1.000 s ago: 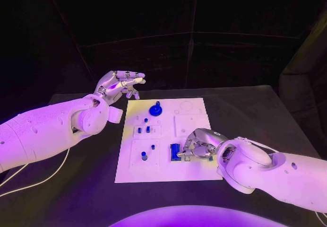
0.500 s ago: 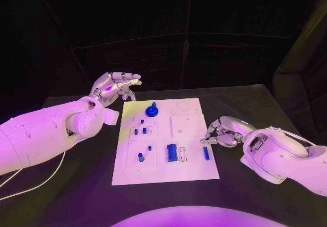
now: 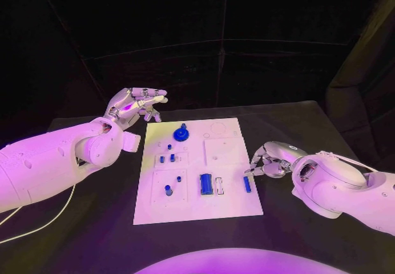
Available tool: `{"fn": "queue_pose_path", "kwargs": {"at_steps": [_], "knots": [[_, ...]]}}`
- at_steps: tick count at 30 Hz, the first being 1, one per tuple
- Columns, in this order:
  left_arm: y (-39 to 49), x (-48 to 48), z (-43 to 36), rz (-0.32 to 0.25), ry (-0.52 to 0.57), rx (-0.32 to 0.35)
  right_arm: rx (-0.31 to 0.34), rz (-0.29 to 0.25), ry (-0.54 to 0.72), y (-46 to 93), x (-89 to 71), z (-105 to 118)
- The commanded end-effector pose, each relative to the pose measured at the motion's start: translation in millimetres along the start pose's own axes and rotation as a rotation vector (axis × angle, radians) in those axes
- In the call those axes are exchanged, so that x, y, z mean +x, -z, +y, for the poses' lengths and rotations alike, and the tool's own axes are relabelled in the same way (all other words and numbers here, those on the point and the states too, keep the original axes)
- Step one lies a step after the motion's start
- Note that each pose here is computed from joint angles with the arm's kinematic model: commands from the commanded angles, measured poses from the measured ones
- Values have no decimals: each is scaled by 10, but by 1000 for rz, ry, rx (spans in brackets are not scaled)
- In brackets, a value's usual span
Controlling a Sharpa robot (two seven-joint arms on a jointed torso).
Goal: Assemble the parts on the task board
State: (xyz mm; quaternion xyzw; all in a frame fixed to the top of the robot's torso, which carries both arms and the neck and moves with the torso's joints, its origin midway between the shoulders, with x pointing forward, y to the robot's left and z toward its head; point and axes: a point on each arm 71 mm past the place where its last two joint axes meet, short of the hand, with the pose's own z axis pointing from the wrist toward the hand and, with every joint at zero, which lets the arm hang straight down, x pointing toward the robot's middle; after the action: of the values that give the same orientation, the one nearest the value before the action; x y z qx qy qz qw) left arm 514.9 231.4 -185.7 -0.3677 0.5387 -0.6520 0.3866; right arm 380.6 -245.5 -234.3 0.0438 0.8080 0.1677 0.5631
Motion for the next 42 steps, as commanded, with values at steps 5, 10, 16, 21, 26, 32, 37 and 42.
{"fn": "queue_pose_path", "kwargs": {"at_steps": [5,10,16,21,26,32,37,42], "knots": [[4,6,-13,10,8,3,25,71,94,-29,102,5],[6,4,-14,11,8,3,22,87,103,-47,149,34],[6,2,-14,10,8,3,30,118,117,-57,215,43],[7,-1,-14,10,8,3,29,143,129,-63,262,65],[6,-3,-13,10,7,3,26,164,139,-68,296,89],[7,-7,-12,9,7,2,20,172,166,-82,320,118],[6,-7,-12,10,7,3,18,166,207,-99,338,148],[6,-7,-11,10,8,2,18,169,246,-111,360,177]]}}
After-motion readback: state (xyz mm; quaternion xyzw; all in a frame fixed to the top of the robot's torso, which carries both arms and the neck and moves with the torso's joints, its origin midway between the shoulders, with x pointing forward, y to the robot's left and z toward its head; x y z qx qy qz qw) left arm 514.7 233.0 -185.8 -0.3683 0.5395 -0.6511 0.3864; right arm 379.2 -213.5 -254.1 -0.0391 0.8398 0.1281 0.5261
